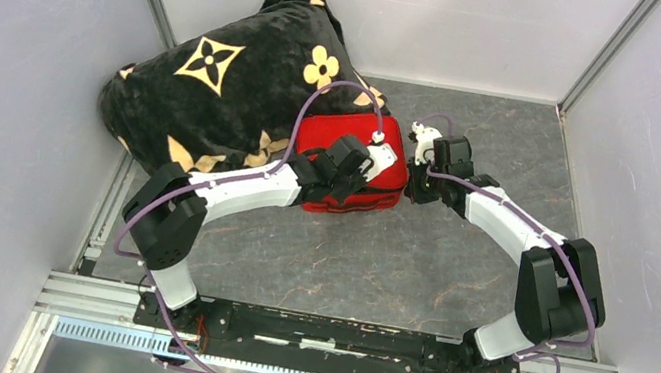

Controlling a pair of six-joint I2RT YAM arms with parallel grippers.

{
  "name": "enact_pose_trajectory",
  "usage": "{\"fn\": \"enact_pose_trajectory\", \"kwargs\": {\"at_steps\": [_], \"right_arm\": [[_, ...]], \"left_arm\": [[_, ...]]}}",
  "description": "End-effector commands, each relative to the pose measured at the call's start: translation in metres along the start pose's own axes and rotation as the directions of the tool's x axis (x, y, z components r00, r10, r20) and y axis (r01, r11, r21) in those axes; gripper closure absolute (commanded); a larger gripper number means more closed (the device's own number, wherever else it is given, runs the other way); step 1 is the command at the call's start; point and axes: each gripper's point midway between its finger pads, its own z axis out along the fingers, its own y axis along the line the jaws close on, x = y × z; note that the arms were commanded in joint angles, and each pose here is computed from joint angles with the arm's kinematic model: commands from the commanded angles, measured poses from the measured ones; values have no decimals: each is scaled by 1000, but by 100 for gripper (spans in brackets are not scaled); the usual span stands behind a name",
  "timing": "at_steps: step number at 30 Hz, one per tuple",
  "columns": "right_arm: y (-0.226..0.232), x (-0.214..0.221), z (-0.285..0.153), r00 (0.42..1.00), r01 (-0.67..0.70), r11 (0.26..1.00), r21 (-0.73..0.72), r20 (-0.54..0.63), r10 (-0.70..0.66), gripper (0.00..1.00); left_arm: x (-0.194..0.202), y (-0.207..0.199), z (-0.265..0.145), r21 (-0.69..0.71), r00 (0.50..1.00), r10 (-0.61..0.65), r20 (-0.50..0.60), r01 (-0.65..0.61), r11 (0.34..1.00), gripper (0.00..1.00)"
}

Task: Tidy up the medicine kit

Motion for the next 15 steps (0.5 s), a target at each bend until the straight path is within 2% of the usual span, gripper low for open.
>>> {"fn": "enact_pose_trajectory", "kwargs": {"at_steps": [1,5,11,15], "right_arm": [[10,12,-10,1000,26,999,-42,-15,-26,100],[20,15,-21,999,48,994,-96,6,-48,100],[63,11,-38,993,84,944,-318,100,-55,100],[85,6,-38,989,104,914,-393,134,-55,100]], "left_arm": [[-12,14,11,-64,999,-50,9,50,997,90],[-12,10,16,-48,997,-72,0,72,996,95],[-17,5,18,-12,995,-99,8,99,995,98],[-22,-1,18,30,994,-106,18,106,994,98]]}}
